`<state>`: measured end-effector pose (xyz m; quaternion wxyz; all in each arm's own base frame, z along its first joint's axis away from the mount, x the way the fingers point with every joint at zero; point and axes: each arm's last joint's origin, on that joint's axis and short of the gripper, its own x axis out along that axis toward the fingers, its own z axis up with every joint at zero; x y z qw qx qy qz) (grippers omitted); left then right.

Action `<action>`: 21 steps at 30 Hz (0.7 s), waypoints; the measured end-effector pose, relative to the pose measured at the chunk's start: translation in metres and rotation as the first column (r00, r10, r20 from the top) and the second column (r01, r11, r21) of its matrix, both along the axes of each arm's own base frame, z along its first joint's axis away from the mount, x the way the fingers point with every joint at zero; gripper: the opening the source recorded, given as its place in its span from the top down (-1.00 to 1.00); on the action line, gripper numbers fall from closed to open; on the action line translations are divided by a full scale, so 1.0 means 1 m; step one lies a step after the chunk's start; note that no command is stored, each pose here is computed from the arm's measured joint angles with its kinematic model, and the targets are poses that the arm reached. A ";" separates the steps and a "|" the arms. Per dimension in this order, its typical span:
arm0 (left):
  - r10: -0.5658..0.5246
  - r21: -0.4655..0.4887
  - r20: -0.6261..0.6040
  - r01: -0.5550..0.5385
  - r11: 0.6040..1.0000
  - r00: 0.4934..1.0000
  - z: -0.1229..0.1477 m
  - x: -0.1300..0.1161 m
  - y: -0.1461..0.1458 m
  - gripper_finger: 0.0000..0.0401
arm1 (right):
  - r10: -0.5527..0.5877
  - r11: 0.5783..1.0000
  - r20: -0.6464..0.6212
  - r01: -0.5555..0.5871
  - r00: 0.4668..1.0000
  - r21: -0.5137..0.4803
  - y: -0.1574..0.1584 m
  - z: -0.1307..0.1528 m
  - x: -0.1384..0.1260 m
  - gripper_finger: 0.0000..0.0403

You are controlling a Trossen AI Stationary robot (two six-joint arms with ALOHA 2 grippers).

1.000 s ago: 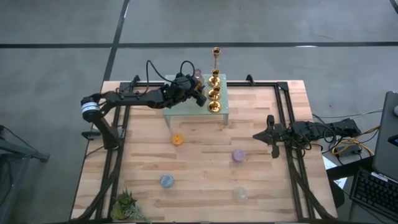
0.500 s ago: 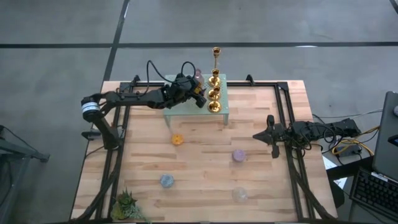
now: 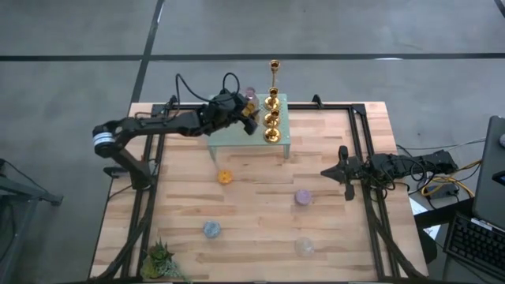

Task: Pick & Place candle stick holders
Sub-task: Put the blue patterned scented candle on the shelf

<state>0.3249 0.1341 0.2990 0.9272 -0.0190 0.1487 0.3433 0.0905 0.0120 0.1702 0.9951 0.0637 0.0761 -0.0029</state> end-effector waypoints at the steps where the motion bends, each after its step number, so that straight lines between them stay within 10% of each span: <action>1: -0.001 0.002 0.002 0.001 1.000 1.000 0.003 -0.002 -0.001 -0.43 | 0.000 1.000 -0.001 0.000 1.000 0.000 0.000 0.000 0.000 0.96; 21: -0.077 0.000 0.019 0.077 0.997 0.997 0.051 -0.047 -0.041 -0.43 | 0.000 1.000 -0.001 0.000 1.000 0.000 0.000 0.000 0.000 0.96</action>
